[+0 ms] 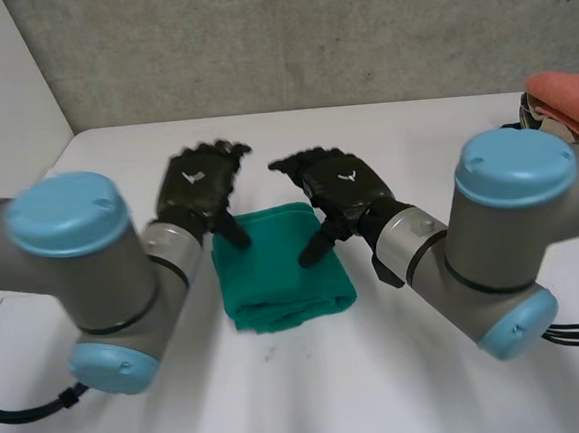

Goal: Fold the laundry.

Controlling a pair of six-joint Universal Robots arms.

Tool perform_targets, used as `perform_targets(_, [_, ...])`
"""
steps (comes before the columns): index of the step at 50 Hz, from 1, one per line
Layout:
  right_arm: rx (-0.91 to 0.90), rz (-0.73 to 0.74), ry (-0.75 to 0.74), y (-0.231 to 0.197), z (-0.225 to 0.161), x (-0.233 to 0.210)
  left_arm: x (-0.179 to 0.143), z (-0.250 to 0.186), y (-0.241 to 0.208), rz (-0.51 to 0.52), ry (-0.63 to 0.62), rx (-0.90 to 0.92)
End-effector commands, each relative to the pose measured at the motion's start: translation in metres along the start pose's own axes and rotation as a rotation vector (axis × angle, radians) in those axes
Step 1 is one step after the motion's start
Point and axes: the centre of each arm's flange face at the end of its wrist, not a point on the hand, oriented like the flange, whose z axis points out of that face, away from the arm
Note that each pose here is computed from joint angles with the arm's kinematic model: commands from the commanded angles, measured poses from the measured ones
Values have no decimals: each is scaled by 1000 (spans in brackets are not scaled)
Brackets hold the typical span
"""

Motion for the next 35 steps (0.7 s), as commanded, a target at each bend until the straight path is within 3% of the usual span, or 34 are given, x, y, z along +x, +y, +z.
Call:
perform_targets(1, [-208,-21,-5,41,25,12,20,7,49,35,5,-183])
perform_targets(10, [-345,-57,-9,82,38,19,19,2,87,99,-10,-384])
perform_targets(16, [-308,-255,74,56,34,26,15,-1,84,117,1,-412])
perform_targets(24, [-189,-433,146,20,17,25,12,-6,5,88,24,-199])
perform_targets(29, [-162,-474,133,30,3,17,18,-11,-42,69,174,-32])
perform_targets(35, [-149,-490,48,56,-12,-9,17,-18,-55,55,345,7])
